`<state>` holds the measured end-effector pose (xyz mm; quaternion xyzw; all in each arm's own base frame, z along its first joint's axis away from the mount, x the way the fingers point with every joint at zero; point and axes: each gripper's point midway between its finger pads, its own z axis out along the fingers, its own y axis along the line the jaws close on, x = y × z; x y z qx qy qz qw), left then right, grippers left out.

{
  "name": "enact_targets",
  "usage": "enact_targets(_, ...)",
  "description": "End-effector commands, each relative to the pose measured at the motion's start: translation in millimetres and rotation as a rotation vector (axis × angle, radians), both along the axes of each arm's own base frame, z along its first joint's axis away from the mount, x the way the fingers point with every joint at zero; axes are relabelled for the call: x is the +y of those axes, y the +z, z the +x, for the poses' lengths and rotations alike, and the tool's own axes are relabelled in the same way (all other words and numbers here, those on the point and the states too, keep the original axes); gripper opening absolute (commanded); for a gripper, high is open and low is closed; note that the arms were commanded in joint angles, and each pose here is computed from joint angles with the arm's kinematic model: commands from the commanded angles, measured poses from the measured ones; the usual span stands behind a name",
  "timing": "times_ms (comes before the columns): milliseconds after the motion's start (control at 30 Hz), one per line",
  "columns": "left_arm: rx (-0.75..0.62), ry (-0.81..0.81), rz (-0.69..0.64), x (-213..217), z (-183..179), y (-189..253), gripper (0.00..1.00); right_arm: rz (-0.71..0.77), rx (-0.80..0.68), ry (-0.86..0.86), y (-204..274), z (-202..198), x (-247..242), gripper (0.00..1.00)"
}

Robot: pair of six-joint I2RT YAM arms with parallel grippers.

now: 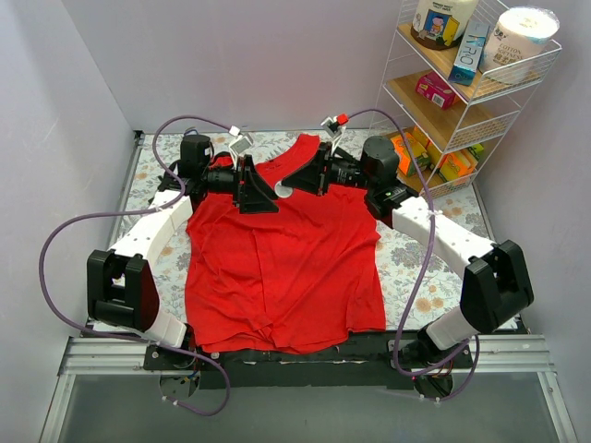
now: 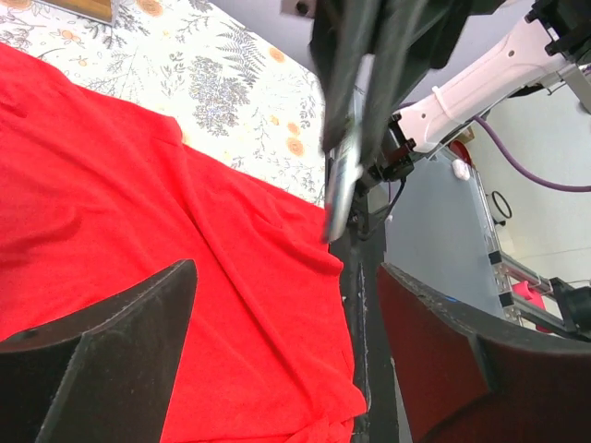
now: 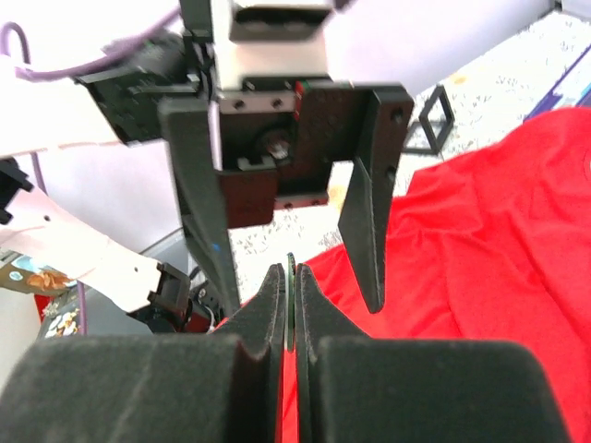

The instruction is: Pin the brooch onto the clothing

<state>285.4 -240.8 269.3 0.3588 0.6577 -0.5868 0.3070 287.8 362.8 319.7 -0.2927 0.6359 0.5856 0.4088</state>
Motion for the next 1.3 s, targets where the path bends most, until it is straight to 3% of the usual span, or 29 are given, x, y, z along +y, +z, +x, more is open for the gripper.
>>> enact_targets(0, -0.095, -0.004, -0.065, -1.6, -8.1, 24.5, 0.75, 0.120, -0.085, -0.041, 43.8, -4.4, -9.2, 0.01)
enact_targets(200, -0.089, 0.024, -0.118, -3.9, -10.3, 33.1, 0.56, 0.120, -0.080, -0.032, 44.2, -5.9, -9.0, 0.01)
enact_targets(700, -0.101, 0.012, -0.195, -4.0, -22.5, 47.8, 0.48, 0.093, -0.038, -0.015, 26.8, -6.2, -6.7, 0.01)
enact_targets(1267, -0.095, 0.029, -0.202, -4.8, -18.7, 47.8, 0.24, 0.089, -0.020, -0.004, 18.4, -6.6, -4.6, 0.01)
